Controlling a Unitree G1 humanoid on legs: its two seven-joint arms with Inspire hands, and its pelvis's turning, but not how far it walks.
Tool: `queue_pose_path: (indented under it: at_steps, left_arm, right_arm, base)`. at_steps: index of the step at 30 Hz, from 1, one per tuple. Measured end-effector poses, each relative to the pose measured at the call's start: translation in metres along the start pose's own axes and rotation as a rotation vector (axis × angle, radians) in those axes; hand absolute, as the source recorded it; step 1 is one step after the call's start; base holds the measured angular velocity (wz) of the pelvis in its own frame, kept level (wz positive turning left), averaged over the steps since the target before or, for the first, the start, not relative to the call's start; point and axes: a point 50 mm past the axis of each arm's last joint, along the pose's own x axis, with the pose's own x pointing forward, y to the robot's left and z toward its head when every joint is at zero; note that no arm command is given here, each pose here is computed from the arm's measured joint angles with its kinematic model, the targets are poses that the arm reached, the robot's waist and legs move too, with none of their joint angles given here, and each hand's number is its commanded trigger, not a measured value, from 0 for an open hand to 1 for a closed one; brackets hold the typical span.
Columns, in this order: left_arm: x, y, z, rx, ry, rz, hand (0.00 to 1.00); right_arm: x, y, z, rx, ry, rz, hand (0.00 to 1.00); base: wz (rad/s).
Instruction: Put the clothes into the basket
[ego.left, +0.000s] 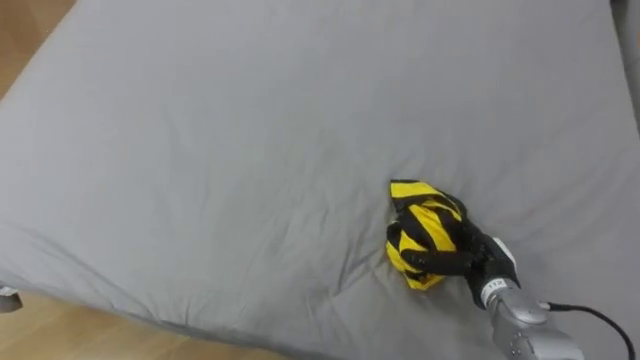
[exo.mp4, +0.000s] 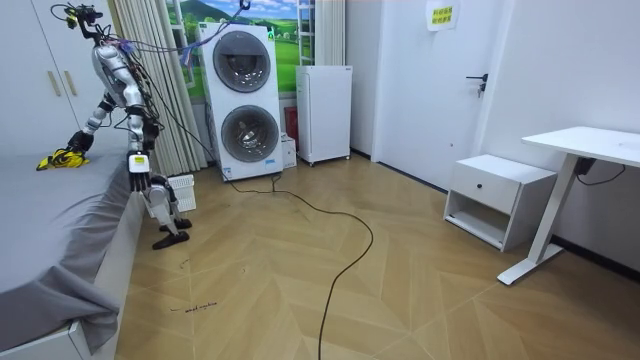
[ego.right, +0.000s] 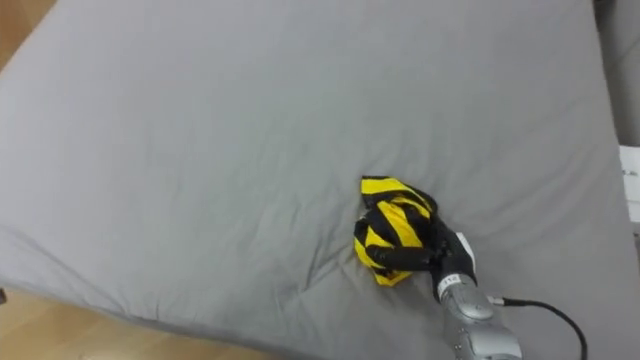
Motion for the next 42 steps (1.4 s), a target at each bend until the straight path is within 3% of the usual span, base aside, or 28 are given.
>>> queue_pose_path:
  at_steps: [1, 2, 3, 4, 5, 16, 27, 35, 42]
  left_arm:
    - [0.0, 0.002, -0.002, 0.001, 0.006, 0.004, 0.0]
    - [0.0, 0.002, -0.003, 0.001, 0.009, 0.006, 0.0]
    - [-0.001, 0.003, -0.005, 0.001, 0.014, 0.01, 0.0]
    - [-0.001, 0.003, -0.006, 0.002, 0.016, 0.014, 0.0]
    - [-0.001, 0.004, -0.008, 0.003, 0.02, 0.023, 0.0]
    - [0.001, 0.001, 0.004, 0.019, -0.009, 0.051, 0.0]
    - [-0.002, 0.007, -0.011, -0.022, 0.033, 0.064, 0.0]
    - [0.0, 0.011, -0.007, -0.032, 0.029, 0.062, 0.0]
    - [0.0, 0.021, -0.003, 0.007, 0.021, 0.054, 0.0]
  right_arm:
    - [0.0, 0.0, -0.003, 0.001, 0.009, -0.002, 0.03]
    - [0.0, 0.0, -0.005, 0.001, 0.013, -0.004, 0.51]
    - [0.0, -0.001, -0.007, -0.007, 0.021, -0.007, 0.67]
    - [0.0, -0.001, -0.007, -0.011, 0.023, -0.007, 0.91]
    - [0.001, -0.002, -0.009, -0.017, 0.032, -0.01, 1.0]
    - [0.003, -0.028, -0.019, -0.025, 0.103, -0.11, 1.0]
    - [-0.013, -0.031, -0.059, 0.127, 0.198, -0.076, 1.0]
    - [-0.028, -0.038, -0.082, 0.255, 0.247, -0.075, 1.0]
    - [-0.028, -0.061, -0.044, 0.277, 0.074, -0.167, 1.0]
  base:
    - [0.14]
    - [0.11]
    - [0.04]
    - [0.05]
    - [0.05]
    - [0.02]
    - [0.0]
    - [-0.12]
    - [-0.4]
